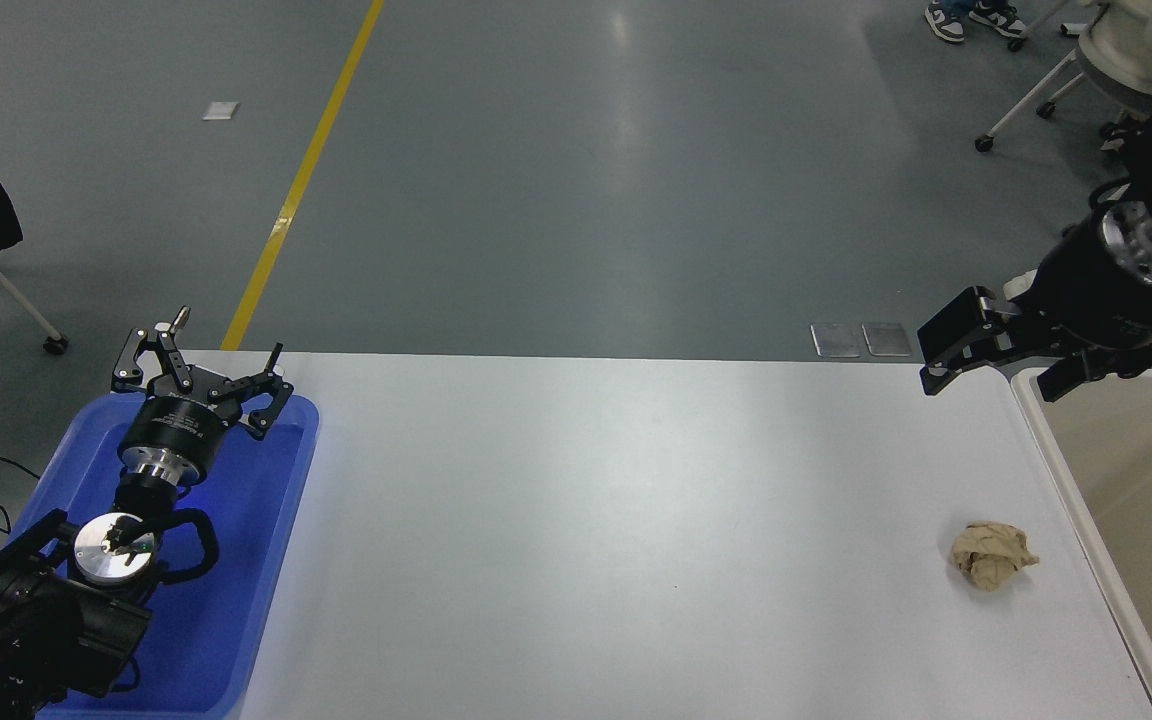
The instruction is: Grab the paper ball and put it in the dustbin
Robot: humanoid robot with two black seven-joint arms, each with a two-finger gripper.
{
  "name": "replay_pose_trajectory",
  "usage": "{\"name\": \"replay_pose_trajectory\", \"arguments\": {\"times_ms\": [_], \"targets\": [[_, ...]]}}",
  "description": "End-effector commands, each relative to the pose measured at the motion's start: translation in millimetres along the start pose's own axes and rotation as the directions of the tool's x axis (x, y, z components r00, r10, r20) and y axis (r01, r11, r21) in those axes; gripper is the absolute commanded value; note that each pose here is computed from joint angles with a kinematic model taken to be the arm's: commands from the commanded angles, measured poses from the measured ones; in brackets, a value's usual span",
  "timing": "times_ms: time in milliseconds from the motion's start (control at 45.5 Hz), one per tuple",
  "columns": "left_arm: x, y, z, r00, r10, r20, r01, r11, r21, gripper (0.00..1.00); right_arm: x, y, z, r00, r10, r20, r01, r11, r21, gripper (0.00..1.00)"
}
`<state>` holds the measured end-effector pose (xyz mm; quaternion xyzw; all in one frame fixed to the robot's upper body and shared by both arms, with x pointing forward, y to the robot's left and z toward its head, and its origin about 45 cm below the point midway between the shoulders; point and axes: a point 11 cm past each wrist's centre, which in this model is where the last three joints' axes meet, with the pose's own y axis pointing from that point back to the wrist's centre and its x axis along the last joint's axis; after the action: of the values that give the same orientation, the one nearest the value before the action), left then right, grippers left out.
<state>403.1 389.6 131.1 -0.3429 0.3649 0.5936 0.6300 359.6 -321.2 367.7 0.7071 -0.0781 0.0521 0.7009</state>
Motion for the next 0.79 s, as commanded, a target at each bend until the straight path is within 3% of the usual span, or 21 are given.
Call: {"name": "replay_pose_trajectory", "arguments": {"times_ms": [0,220,330,527,769], "targets": [[0,0,0,1.0,0.0,0.0,0.0,1.0,0.0,1.0,14,-4,23,0.999,0.036,0.027,-0.035,0.998,-0.049,1.0],[0,0,0,1.0,0.0,0.0,0.0,1.0,0.001,1.0,57,-15,94,0.968,0.183,0.172,-0.153,0.972,-0.178,1.0],[0,0,0,1.0,-0.001,0.0,0.001,1.0,0.0,1.0,71,-26,111,0.945,0.238,0.227,-0.199,0.963,-0.18,1.0],[1,1,0,1.0,0.0,0.0,0.0,1.0,0.0,1.0,73,-43,105,0.928,0.235,0.288,-0.217,0.972,-0.092,1.0],[0,0,-1,1.0,0.0,-0.001,0.0,1.0,0.001,1.0,46,-88,120,0.933,0.161,0.322,-0.133,0.985,-0.107,1.0]]}}
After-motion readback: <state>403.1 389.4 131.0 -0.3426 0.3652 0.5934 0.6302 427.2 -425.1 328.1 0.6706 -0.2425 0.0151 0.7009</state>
